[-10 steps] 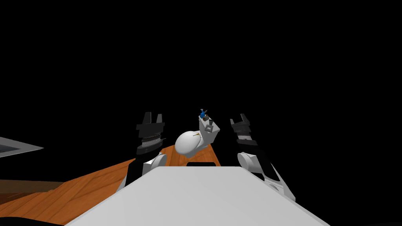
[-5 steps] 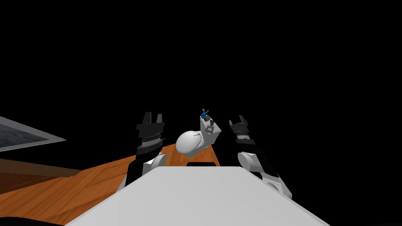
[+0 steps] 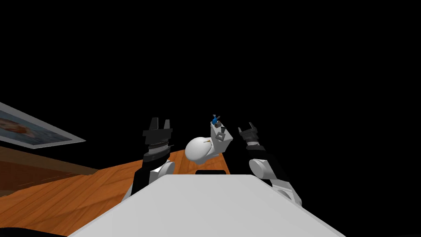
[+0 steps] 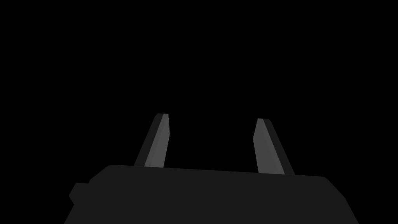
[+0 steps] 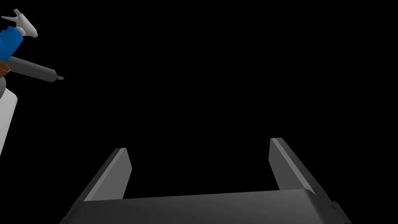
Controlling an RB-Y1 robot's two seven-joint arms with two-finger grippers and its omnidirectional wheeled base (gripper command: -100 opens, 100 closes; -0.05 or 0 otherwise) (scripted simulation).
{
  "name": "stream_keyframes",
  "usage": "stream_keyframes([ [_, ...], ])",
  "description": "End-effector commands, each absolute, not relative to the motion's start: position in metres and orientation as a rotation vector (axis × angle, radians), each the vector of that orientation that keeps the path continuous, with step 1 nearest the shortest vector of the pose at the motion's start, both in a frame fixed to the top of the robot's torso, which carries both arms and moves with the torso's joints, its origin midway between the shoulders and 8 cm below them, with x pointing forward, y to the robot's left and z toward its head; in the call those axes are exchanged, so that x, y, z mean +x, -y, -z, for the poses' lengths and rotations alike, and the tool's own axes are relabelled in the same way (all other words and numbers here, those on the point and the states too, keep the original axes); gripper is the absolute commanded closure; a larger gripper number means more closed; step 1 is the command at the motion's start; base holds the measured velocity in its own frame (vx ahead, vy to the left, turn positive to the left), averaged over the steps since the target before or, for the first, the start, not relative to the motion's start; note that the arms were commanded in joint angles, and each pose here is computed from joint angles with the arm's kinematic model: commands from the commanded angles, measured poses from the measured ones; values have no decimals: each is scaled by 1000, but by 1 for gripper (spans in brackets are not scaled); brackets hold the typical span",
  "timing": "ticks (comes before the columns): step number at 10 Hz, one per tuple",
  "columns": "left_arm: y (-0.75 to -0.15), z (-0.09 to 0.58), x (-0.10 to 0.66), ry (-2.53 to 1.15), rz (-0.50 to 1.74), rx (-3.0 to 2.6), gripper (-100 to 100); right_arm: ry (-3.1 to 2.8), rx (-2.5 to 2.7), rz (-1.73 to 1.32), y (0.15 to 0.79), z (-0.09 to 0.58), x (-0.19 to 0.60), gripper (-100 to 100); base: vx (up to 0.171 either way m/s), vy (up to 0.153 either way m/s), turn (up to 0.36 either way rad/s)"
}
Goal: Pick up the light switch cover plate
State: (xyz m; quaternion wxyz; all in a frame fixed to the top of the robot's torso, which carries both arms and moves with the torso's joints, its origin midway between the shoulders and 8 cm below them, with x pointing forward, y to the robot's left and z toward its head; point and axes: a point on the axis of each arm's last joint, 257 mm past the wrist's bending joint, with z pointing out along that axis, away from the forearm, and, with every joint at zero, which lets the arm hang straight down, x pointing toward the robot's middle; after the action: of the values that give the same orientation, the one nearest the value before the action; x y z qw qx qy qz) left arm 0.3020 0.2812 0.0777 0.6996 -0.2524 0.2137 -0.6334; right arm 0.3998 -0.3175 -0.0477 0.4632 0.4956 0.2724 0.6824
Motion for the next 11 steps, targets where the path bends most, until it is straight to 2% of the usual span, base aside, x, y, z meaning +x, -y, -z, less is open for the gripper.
stream_keyframes([
  [1,-281,-78,302,-476,1411,-562,0,-668,1286,-1704,318,61,405,-100,11,-27,175],
  [11,-281,-78,302,-476,1411,-562,0,-601,1621,-1863,314,120,425,-100,11,-31,91],
])
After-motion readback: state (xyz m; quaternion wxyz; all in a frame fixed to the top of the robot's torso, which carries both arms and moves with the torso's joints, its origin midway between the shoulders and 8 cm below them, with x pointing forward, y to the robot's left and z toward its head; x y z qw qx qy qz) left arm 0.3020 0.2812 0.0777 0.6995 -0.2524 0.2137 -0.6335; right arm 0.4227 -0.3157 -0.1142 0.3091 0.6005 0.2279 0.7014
